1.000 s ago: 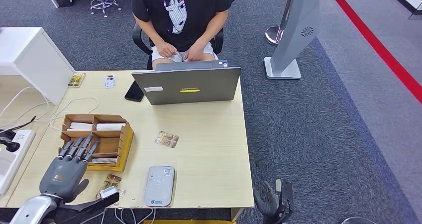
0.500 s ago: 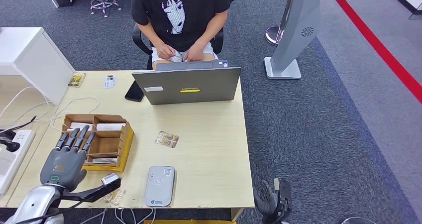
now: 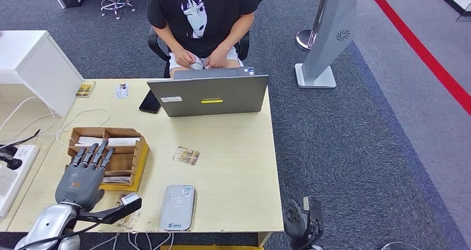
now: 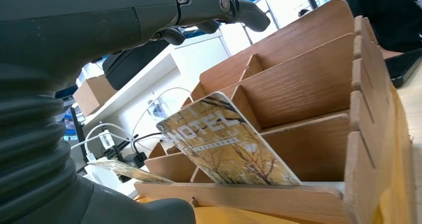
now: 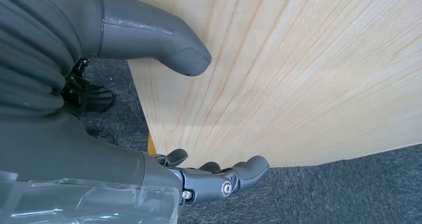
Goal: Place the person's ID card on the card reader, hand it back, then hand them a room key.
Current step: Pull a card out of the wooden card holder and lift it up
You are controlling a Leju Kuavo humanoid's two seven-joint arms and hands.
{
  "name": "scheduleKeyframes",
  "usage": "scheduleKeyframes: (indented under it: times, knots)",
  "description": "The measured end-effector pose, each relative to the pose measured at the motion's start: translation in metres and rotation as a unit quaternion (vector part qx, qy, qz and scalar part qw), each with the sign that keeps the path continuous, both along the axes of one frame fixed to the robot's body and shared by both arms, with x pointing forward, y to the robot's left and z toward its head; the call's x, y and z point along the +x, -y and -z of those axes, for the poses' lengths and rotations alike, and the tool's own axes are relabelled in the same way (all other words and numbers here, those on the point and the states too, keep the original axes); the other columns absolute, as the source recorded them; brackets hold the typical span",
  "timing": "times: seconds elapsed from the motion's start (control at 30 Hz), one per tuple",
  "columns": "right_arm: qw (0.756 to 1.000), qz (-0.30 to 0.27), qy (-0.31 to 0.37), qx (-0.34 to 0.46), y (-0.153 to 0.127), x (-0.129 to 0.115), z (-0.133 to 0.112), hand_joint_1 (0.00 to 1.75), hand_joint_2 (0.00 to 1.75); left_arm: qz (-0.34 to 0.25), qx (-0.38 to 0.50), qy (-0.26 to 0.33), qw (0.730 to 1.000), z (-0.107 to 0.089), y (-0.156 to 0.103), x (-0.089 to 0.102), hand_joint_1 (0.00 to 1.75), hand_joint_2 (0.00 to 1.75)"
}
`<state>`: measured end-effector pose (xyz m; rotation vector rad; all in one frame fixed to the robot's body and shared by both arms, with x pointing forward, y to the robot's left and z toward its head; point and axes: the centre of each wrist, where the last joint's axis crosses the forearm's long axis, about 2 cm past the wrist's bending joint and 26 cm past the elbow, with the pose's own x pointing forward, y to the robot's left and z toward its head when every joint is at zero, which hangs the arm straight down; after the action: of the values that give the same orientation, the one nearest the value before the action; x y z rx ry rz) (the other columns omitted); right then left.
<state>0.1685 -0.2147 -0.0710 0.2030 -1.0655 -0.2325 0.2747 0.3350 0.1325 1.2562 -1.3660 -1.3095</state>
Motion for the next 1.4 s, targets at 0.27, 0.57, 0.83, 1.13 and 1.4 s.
scheduleKeyframes:
  times: [0.27, 0.57, 0.83, 1.13, 1.4]
  knots:
    - [1.0, -0.001, 0.0, 0.001, -0.001, 0.0, 0.0, 0.0, 1.75, 0.005, -0.001, -0.004, 1.0, 0.002, 0.003, 0.0, 0.0, 1.75]
    - [1.0, 0.0, 0.0, 0.001, -0.001, 0.0, 0.0, 0.0, 1.75, 0.004, -0.003, -0.005, 1.0, 0.002, 0.003, 0.0, 1.75, 1.75]
    - [1.0, -0.001, 0.0, 0.001, -0.001, 0.0, 0.0, 0.0, 1.75, 0.002, -0.004, -0.007, 1.0, 0.003, 0.003, 0.0, 1.75, 1.75]
    - [1.0, 0.001, 0.0, 0.001, -0.001, 0.0, 0.0, 0.0, 1.75, 0.003, -0.007, -0.009, 1.0, 0.004, 0.003, -0.002, 1.75, 1.75]
    - [1.0, 0.005, -0.001, 0.002, -0.001, -0.001, 0.0, 0.0, 1.75, 0.036, -0.032, 0.059, 0.997, -0.035, 0.012, 0.001, 1.75, 1.75]
